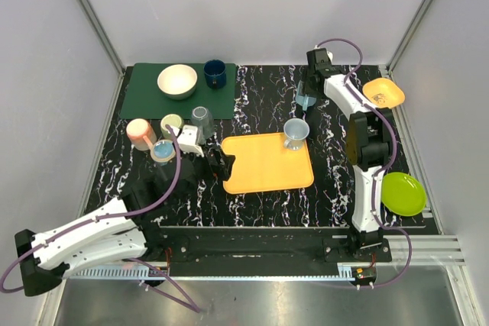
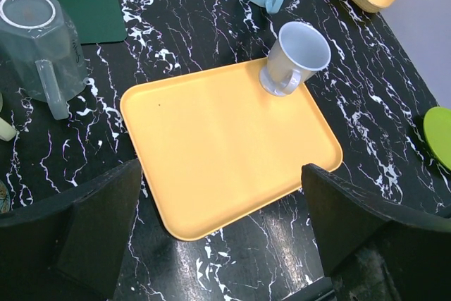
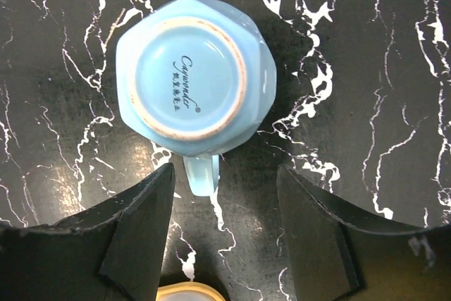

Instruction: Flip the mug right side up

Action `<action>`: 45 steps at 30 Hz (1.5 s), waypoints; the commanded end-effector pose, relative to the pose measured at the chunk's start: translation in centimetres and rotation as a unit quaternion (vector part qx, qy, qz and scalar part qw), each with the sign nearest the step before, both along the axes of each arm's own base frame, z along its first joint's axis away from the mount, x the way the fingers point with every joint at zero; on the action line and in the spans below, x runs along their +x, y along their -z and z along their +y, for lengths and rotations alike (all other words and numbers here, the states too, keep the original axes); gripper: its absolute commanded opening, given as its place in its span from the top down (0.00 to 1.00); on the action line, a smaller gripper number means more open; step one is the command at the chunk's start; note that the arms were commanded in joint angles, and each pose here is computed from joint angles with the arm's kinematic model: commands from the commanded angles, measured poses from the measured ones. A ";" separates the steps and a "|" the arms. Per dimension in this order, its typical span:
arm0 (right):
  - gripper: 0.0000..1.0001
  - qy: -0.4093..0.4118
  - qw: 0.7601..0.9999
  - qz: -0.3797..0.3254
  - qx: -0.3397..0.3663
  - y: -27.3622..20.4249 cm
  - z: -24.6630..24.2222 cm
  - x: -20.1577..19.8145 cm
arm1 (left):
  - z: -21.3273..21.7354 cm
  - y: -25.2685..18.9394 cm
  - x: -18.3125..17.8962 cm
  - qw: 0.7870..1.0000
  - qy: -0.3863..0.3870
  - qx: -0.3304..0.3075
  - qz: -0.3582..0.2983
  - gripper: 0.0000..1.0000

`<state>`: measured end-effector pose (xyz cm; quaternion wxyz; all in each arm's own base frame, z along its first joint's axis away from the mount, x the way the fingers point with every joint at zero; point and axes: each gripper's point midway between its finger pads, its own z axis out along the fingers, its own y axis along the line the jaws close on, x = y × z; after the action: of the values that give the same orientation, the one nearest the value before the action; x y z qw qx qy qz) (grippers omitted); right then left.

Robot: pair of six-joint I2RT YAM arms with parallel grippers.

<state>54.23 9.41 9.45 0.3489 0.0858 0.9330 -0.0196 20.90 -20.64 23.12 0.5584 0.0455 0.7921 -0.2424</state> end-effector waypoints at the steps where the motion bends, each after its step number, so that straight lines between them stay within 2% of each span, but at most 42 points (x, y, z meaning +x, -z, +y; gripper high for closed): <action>1: 0.35 -0.009 0.999 -0.034 0.023 -0.6 1.4 1.5 | -0.5 -0.3 0.0 1.000 0.006 -0.005 -0.003 0.01; 4: 0.37 -0.009 0.999 -0.033 0.023 -0.1 1.5 1.9 | -0.7 0.0 0.1 1.000 0.007 0.000 0.001 0.01; 7: 0.41 -0.010 0.999 -0.032 0.023 0.4 1.6 2.3 | -0.7 0.2 0.1 1.000 0.008 0.004 0.004 0.01; 8: 0.46 -0.010 0.999 -0.027 0.022 0.9 1.6 2.4 | -0.7 0.4 0.1 1.000 0.008 0.005 0.005 0.01; 17: 0.55 -0.006 1.000 -0.016 0.015 2.1 1.5 2.7 | -0.9 0.4 0.1 1.000 0.009 0.007 0.007 0.01; 23: 0.69 -0.001 1.000 -0.016 0.013 2.2 1.3 2.7 | -0.9 0.5 0.1 1.000 0.009 0.009 0.008 0.01; 24: 0.71 -0.003 1.000 -0.018 0.014 2.2 1.4 2.8 | -0.9 0.6 0.1 1.000 0.008 0.008 0.008 0.01; 27: 0.92 -0.002 1.000 -0.020 0.013 1.9 1.4 2.7 | -1.0 0.6 0.2 1.000 0.009 0.009 0.009 0.01; 29: 1.00 -0.001 1.000 -0.024 0.015 1.3 1.4 2.7 | -1.0 0.6 0.2 1.000 0.008 0.009 0.010 0.01; 37: 1.00 0.003 0.998 -0.057 0.015 -2.4 0.7 1.1 | -1.3 0.6 0.2 1.000 0.008 0.001 0.010 0.01; 38: 1.00 0.004 0.997 -0.076 0.017 -4.3 0.5 0.9 | -1.3 0.4 0.3 1.000 0.007 -0.002 0.009 0.01; 45: 1.00 0.031 0.990 -0.137 0.005 -10.5 -1.5 -1.3 | -1.3 -0.2 0.4 1.000 0.004 -0.017 0.004 0.01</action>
<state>51.73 9.17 8.08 0.3372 0.0886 0.9371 -0.0184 21.10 -21.37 21.61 0.5417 0.0528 0.8063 -0.2315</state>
